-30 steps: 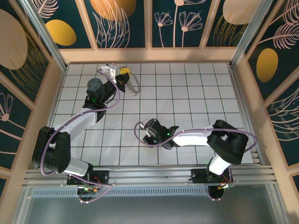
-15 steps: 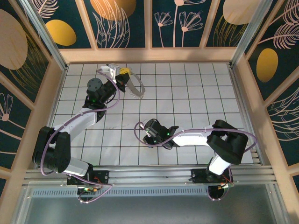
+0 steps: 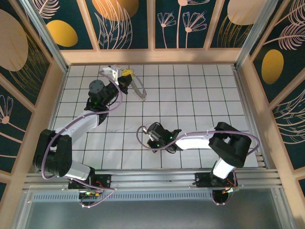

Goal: Put the keys on the keyring

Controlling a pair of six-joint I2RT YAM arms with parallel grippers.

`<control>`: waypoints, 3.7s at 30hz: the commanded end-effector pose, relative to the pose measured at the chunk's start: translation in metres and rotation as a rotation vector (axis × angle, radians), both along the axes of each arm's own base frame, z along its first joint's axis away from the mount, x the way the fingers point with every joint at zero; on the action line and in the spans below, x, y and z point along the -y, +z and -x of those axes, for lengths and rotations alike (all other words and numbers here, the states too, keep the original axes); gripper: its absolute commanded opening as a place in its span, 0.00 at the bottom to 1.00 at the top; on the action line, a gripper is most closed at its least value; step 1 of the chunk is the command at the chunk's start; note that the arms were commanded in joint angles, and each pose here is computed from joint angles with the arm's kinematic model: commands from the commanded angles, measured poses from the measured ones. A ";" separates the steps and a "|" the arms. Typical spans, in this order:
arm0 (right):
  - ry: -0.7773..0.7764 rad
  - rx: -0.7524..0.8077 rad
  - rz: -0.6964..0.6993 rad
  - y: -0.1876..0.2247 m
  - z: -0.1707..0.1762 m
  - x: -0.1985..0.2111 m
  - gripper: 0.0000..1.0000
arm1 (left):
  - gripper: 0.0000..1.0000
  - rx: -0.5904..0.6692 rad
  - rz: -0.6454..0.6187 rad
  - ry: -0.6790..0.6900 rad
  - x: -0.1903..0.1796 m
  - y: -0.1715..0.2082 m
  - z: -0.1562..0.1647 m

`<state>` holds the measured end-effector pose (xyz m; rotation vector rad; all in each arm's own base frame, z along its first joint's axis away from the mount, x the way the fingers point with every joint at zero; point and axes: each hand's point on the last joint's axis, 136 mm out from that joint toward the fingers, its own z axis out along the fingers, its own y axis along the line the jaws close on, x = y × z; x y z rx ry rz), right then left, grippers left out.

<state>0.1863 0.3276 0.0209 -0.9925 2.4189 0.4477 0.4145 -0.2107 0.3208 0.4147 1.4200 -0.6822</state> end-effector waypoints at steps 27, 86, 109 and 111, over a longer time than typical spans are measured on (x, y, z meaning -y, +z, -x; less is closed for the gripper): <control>-0.122 0.113 -0.779 0.217 -0.076 0.084 0.00 | 0.00 0.046 0.050 -0.178 0.018 0.028 0.021; -0.060 0.430 -1.160 0.325 -0.101 0.140 0.00 | 0.00 0.242 -0.250 -0.471 0.137 0.017 0.084; 0.018 0.379 -1.189 0.324 -0.107 0.111 0.00 | 0.00 0.229 -0.280 -0.531 0.153 0.018 0.090; 0.022 0.380 -1.190 0.326 -0.106 0.110 0.00 | 0.00 0.226 -0.282 -0.533 0.154 0.017 0.091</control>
